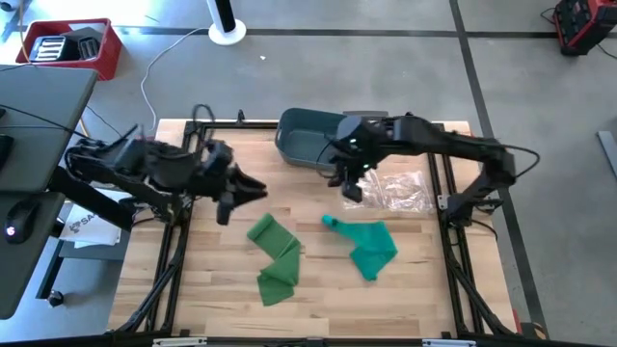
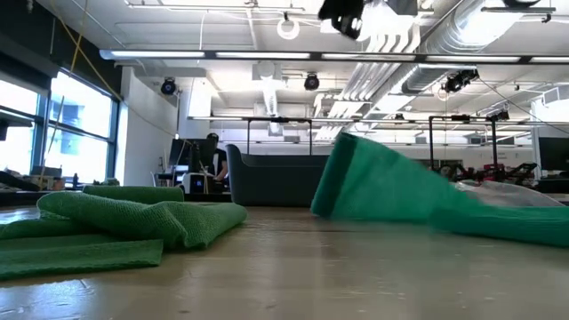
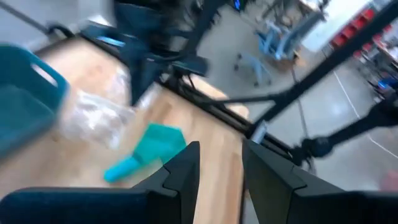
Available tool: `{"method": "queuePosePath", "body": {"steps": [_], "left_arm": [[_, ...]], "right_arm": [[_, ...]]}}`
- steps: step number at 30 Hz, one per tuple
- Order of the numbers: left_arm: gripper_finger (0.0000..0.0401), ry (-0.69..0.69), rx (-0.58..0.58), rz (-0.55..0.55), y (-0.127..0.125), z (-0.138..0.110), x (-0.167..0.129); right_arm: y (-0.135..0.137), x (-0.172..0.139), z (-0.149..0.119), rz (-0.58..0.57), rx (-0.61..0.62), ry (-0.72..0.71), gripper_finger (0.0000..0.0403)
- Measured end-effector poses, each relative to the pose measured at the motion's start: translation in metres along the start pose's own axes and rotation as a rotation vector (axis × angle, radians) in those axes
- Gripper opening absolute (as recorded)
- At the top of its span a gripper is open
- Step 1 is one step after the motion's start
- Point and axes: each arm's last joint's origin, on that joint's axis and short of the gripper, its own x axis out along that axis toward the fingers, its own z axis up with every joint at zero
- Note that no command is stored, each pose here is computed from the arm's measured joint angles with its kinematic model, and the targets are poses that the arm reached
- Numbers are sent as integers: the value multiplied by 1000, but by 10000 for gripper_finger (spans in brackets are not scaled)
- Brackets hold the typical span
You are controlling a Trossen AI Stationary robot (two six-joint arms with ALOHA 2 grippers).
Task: Roll bandage
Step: Roll the blue bandage
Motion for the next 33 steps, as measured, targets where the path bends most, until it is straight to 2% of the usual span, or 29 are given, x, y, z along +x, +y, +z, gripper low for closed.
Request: {"method": "queuePosePath", "body": {"steps": [4, 9, 16, 18, 20, 23, 26, 29, 33], "left_arm": [[113, -78, 0, 30, 5, 6, -18], [112, -103, -3, 52, 8, 8, -22], [112, -44, -1, 61, 6, 2, -12], [112, 1, -13, 63, 6, -2, -9], [112, 55, -34, 52, 7, -6, -9], [112, 150, -43, 47, 10, -12, -9], [112, 235, -14, 52, 17, -15, -8], [112, 318, 23, 28, 25, -14, -6], [112, 377, 91, -13, 34, -11, -4]], "right_arm": [[4, -15, -9, -73, 59, 33, 0], [19, 8, -20, -31, 50, 202, 13], [61, 57, -31, 101, -40, 360, 107], [72, 71, -38, 136, -76, 380, 134], [81, 89, -52, 163, -53, 390, 156], [89, 117, -75, 177, 58, 370, 176], [101, 142, -94, 211, 228, 298, 182], [117, 162, -109, 206, 457, 131, 183], [129, 175, -133, 55, 873, -151, 180]]}}
